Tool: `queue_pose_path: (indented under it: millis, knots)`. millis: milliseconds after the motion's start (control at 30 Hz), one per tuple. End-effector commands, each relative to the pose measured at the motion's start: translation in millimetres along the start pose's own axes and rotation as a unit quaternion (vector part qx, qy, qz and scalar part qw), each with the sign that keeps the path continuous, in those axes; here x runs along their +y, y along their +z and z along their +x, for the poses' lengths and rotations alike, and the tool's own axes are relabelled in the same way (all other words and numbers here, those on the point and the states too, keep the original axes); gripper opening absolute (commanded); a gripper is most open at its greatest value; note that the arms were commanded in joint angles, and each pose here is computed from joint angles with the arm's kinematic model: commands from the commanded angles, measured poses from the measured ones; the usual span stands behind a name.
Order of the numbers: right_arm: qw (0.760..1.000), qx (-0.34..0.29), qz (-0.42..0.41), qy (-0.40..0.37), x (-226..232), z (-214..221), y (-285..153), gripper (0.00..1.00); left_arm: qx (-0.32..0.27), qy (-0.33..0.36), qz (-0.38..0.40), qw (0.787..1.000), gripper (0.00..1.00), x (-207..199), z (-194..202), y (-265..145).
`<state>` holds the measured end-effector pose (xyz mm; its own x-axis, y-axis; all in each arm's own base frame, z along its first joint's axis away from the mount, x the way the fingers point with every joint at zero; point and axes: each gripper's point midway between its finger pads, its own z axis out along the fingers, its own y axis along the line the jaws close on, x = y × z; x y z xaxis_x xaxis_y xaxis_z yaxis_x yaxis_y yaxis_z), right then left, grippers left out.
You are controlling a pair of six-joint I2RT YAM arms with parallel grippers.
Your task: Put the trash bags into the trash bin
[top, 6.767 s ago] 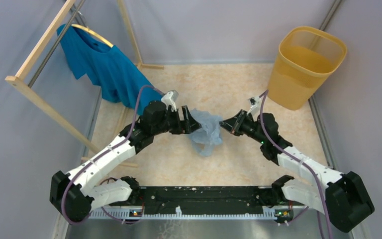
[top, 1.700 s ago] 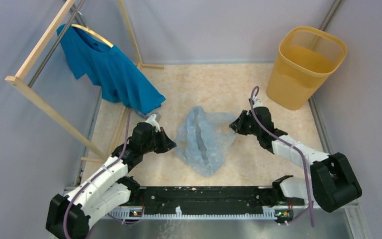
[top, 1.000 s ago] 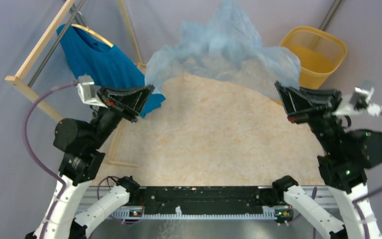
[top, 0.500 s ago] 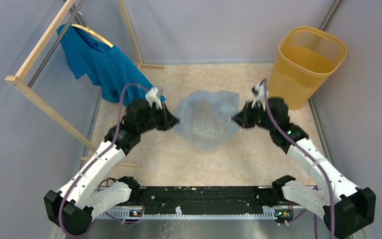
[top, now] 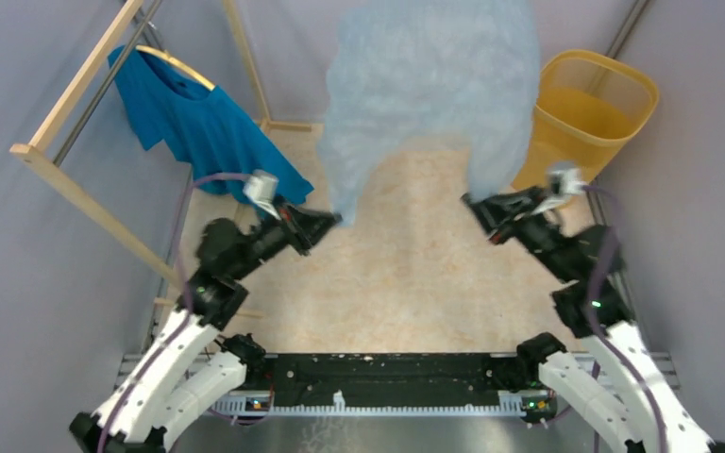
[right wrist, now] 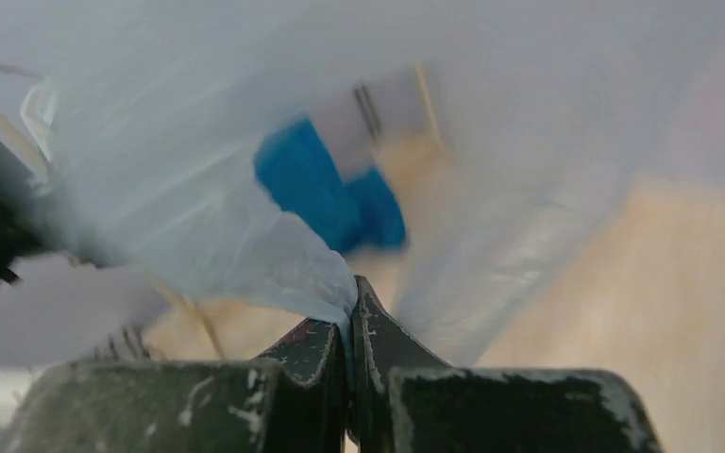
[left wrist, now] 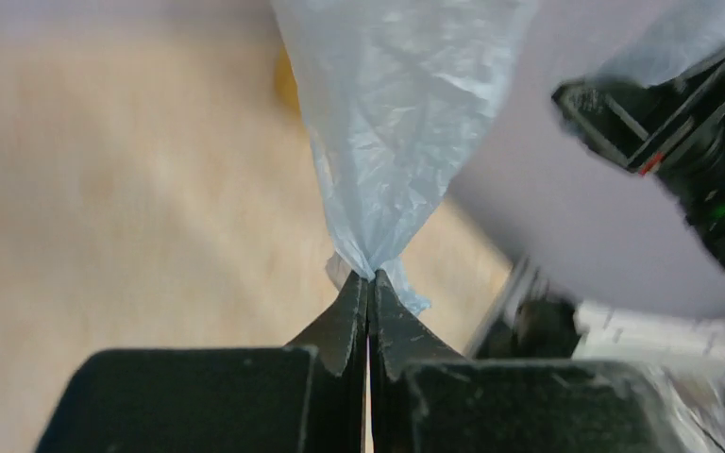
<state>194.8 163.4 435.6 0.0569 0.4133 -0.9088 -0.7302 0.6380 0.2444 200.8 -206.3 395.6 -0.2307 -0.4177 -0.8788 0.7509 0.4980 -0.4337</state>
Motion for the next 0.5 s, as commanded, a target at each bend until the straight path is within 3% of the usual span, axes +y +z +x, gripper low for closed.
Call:
queue_pose_path:
  millis: [0, 67, 167, 300, 467]
  knots:
    - [0.943, 0.260, 0.063, 0.196, -45, 231, -47, 0.00, 0.204, -0.181, -0.070, 0.960, 0.00, 63, 177, -28]
    - [0.936, 0.255, 0.058, 0.236, -41, 248, -58, 0.00, 0.211, -0.184, -0.099, 0.955, 0.00, 76, 196, -40]
    - [0.955, 0.217, 0.066, 0.189, -44, 212, -47, 0.00, 0.176, -0.141, -0.116, 0.967, 0.00, 82, 172, -34]
    - [0.981, 0.174, 0.054, 0.066, -38, 109, -1, 0.00, 0.125, -0.042, -0.060, 0.989, 0.00, 46, 72, 13]
    - [0.996, 0.083, -0.028, -0.015, 21, -39, 30, 0.00, 0.031, 0.053, 0.077, 0.995, 0.00, -57, -77, 35]
